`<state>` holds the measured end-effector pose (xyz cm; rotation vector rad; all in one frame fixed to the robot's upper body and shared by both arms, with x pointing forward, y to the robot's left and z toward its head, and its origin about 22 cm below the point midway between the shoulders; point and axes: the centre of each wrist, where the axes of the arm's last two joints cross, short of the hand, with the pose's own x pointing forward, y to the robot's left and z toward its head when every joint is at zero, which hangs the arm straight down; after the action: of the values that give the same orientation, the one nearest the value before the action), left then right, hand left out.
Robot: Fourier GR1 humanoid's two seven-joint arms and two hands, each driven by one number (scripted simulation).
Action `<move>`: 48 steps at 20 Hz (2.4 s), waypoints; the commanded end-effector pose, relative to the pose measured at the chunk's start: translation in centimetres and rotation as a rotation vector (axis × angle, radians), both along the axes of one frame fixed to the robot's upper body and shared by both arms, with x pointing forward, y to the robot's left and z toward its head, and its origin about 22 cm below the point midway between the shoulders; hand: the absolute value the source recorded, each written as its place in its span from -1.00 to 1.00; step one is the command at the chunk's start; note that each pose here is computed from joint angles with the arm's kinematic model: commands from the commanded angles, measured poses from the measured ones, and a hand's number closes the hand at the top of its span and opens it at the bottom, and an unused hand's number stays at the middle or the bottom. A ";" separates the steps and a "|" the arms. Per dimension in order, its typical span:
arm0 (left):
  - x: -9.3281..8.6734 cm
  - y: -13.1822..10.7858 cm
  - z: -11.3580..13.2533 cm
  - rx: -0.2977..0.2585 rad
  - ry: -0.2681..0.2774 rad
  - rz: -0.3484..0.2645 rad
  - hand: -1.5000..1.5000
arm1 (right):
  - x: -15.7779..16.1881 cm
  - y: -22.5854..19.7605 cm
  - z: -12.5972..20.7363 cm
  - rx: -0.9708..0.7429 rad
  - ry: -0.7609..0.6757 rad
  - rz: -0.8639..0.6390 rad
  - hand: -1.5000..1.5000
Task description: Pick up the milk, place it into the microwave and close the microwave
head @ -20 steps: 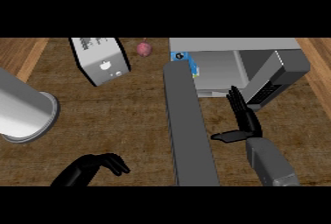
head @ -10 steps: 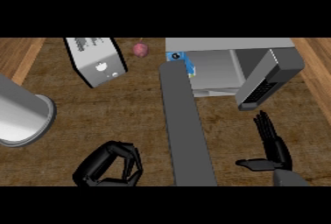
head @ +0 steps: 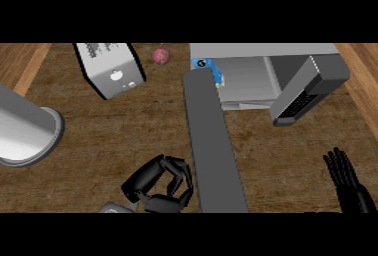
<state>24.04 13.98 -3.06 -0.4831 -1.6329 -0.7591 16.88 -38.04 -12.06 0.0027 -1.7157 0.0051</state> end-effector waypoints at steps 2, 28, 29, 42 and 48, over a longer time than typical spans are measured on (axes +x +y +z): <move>-1.4 -3.4 -2.0 -0.022 0.014 -0.055 1.00 | -4.1 -2.9 2.8 0.062 -0.127 0.072 -1.00; 0.0 -14.0 2.1 0.025 -0.076 0.132 1.00 | -0.2 3.1 15.2 0.134 -0.218 0.506 -1.00; 1.4 -14.1 3.1 0.007 -0.086 0.159 1.00 | 0.4 3.5 15.7 0.127 -0.233 0.509 -1.00; 6.7 -14.8 6.4 -0.046 -0.146 0.374 1.00 | 0.8 4.5 18.4 0.150 -0.250 0.526 -1.00; 9.0 -14.5 7.5 -0.070 -0.115 0.427 1.00 | 0.8 3.8 19.2 0.139 -0.235 0.541 -1.00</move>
<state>31.33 -0.47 2.88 -0.1514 -1.7717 -0.4744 17.65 -33.96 6.65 0.5847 -1.9067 0.2931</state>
